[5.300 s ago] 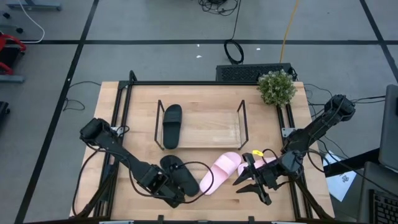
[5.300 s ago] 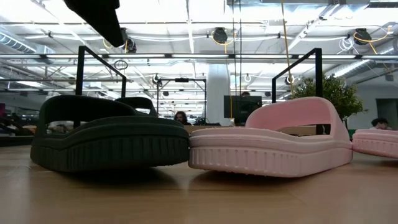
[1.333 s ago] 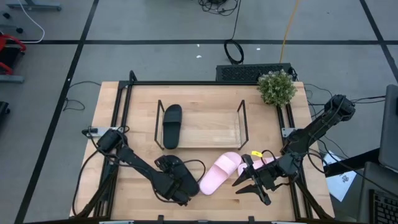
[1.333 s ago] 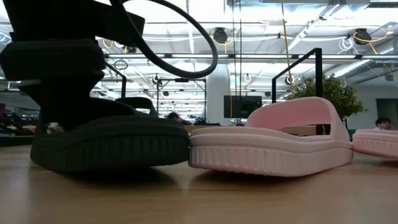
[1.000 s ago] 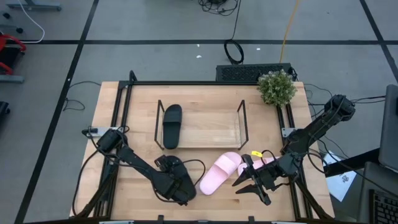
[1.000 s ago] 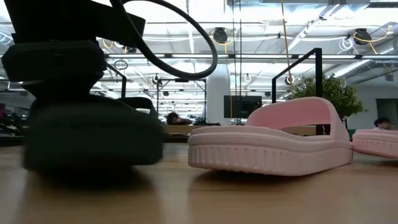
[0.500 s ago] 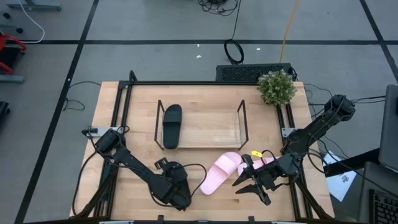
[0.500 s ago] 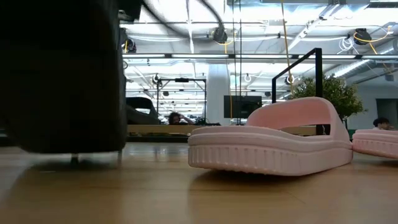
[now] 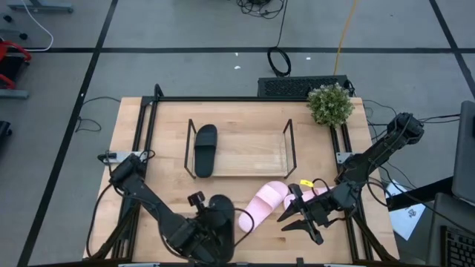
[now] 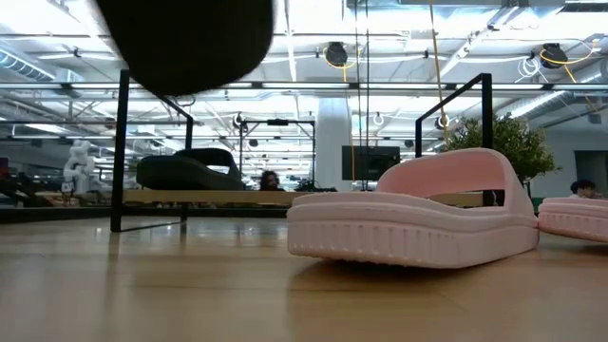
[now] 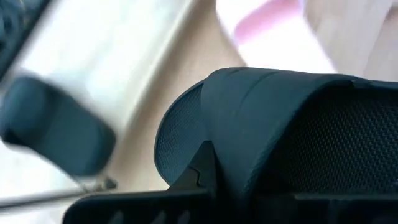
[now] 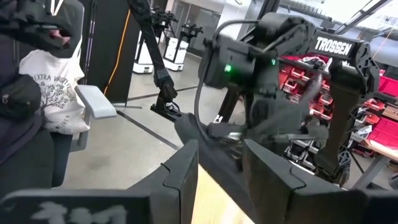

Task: Pick and place slides into the shelf
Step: Put the black slipper on the shelf

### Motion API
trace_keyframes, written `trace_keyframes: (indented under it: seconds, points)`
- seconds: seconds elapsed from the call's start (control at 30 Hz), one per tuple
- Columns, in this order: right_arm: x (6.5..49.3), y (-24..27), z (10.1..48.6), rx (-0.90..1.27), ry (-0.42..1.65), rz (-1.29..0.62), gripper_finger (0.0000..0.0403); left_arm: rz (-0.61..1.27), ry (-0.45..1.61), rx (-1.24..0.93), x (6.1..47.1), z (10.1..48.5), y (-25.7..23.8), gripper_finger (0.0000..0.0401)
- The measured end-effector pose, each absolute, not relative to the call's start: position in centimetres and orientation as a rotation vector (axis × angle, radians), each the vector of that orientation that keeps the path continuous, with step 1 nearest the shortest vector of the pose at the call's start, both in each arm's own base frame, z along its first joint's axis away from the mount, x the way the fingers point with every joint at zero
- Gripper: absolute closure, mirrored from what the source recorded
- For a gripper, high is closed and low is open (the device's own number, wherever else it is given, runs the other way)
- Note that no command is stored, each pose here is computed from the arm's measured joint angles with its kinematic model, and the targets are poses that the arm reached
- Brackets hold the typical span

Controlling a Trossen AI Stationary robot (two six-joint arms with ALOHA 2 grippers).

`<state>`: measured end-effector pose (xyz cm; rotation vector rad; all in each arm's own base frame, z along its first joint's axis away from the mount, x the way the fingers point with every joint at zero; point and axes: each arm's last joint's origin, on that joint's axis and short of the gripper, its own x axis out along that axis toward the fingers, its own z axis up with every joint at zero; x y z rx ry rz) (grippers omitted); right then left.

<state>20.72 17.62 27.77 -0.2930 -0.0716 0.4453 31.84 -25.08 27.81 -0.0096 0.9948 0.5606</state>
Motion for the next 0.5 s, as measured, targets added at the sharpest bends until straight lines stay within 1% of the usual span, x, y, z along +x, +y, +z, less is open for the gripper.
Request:
trace_keyframes:
  seconds: [0.13, 0.3, 0.4, 0.5]
  points:
    - [20.7, 17.6, 28.1, -0.281, -0.101, 0.441, 0.0287, 0.546, 0.918, 0.125, 32.7, 29.2, -24.2, 0.04]
    - [20.7, 17.6, 28.6, -0.301, -0.153, 0.431, 0.0287, 0.575, 0.899, 0.347, 34.4, 29.5, -21.8, 0.04]
    - [20.7, 17.6, 28.7, -0.315, -0.175, 0.425, 0.0287, 0.619, 0.894, 0.47, 35.4, 29.7, -19.9, 0.04]
    - [20.6, 17.6, 28.8, -0.321, -0.182, 0.423, 0.0287, 0.677, 0.904, 0.549, 36.1, 29.8, -18.0, 0.04]
